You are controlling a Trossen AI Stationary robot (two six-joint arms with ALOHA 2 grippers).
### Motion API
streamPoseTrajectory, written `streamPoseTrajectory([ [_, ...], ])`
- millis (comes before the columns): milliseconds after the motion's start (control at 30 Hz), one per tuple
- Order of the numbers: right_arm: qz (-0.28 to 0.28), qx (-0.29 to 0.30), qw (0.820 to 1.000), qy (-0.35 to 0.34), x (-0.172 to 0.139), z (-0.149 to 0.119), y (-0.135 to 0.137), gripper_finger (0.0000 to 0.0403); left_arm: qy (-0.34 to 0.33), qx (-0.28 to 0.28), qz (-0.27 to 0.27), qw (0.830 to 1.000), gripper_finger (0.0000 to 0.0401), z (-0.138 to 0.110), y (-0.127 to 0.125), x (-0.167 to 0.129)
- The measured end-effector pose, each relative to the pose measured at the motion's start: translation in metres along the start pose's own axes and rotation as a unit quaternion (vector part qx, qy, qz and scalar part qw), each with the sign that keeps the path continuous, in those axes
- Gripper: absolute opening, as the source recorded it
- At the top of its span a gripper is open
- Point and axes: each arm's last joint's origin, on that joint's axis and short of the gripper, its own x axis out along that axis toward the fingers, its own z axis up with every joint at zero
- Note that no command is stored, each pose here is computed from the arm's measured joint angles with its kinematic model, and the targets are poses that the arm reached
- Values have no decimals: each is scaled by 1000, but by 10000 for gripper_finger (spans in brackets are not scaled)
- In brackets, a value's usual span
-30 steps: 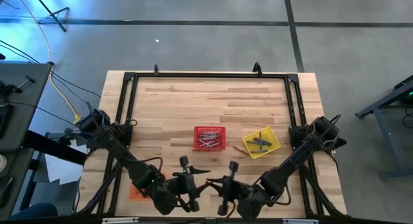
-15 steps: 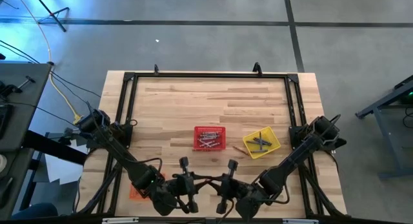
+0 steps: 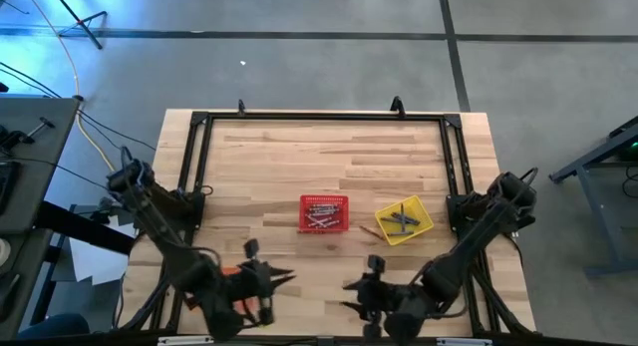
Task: Sort crayons
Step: Put the orange crayon into the orange bin
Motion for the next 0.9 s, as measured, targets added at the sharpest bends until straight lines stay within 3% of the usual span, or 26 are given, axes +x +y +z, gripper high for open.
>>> streamPoseTrajectory([
  [100, 19, 15, 999, 36, -7, -9, 5, 139, 98, -71, -28, 992, 6, -16, 6, -16],
  [200, 18, 25, 998, 53, -12, -16, 7, 132, 213, -130, -25, 968, 6, -36, 8, -28],
  [300, 10, 34, 998, 56, -14, -19, 7, 125, 320, -163, 12, 933, 6, -57, 8, -38],
  [433, 3, 35, 998, 51, -14, -19, 7, 119, 402, -171, 79, 896, 8, -82, 5, -48],
  [533, -2, 34, 998, 46, -14, -19, 7, 117, 429, -153, 113, 883, 11, -98, 1, -48],
  [700, -5, 36, 998, 45, -12, -17, 5, 117, 430, -121, 144, 883, 12, -116, -6, -41],
  [900, -6, 36, 998, 45, -12, -17, 5, 117, 438, -123, 165, 875, 34, -124, -9, -31],
])
